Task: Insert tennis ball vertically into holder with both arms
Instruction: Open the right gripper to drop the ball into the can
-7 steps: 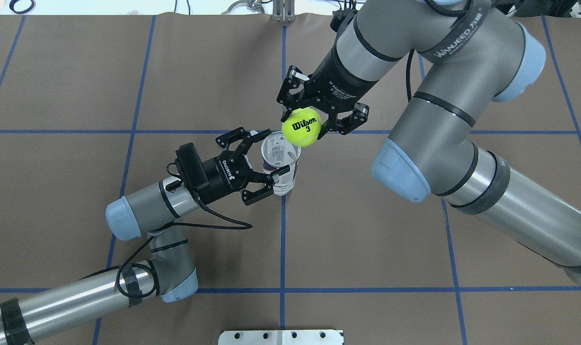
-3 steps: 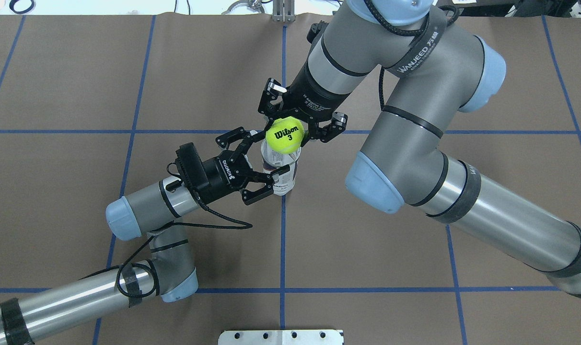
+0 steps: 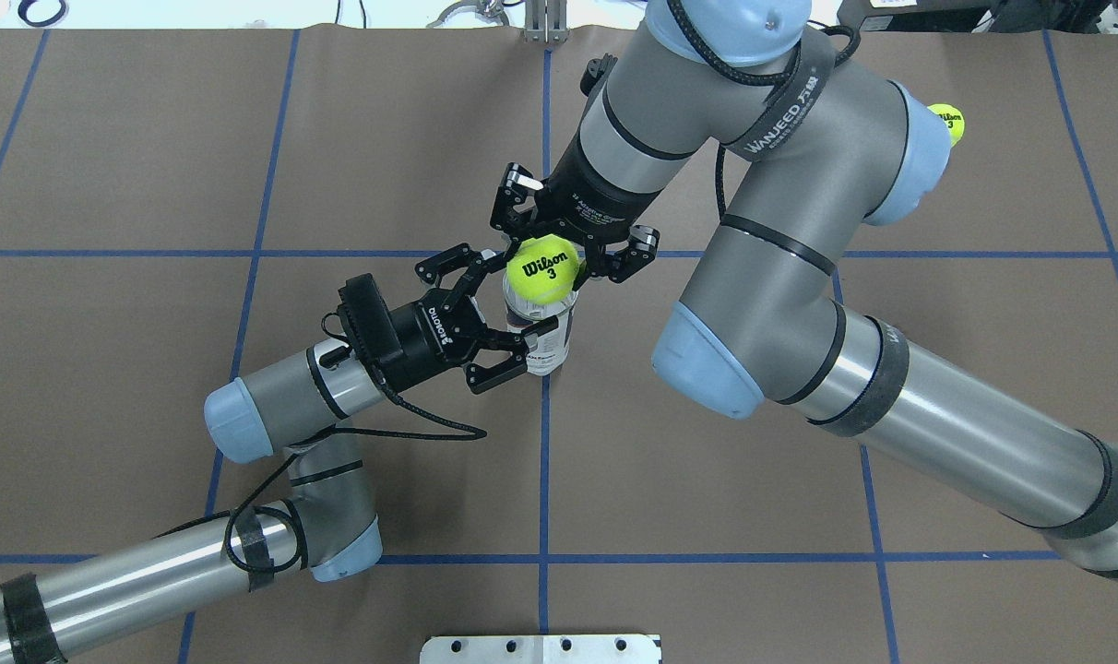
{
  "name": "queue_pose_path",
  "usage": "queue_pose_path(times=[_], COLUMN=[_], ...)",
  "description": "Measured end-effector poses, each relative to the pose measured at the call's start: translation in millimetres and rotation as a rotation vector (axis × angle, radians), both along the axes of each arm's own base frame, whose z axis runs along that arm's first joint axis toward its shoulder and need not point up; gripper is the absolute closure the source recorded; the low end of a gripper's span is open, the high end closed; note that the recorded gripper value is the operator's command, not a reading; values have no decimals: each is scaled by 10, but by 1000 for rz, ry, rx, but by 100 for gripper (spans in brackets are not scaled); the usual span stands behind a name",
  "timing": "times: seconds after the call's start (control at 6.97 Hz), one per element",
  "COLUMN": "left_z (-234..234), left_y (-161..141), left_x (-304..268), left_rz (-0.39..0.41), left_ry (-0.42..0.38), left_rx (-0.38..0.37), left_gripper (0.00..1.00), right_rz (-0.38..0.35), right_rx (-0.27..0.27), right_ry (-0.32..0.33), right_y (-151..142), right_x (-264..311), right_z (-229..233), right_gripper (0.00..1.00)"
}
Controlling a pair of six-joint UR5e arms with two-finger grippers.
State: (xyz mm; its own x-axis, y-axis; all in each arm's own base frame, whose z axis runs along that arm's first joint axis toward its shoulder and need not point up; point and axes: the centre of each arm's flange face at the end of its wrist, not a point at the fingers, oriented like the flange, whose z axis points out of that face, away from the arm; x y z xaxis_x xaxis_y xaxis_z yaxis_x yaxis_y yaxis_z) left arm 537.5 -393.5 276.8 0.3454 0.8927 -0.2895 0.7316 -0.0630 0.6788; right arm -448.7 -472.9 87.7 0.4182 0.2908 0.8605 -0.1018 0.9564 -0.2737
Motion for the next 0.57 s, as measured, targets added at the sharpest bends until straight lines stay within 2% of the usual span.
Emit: queue_pose_path(times=[0.57], left_z=[5], left_y=[-1], left_x=[2], left_rz=[0], left_ry=[-1], left_rx=[-1], left_gripper=[13], right_rz=[10], right_rx=[10], right_ry=[6], right_y=[8], right_x=[-18], right_z=[5], right_gripper=[1])
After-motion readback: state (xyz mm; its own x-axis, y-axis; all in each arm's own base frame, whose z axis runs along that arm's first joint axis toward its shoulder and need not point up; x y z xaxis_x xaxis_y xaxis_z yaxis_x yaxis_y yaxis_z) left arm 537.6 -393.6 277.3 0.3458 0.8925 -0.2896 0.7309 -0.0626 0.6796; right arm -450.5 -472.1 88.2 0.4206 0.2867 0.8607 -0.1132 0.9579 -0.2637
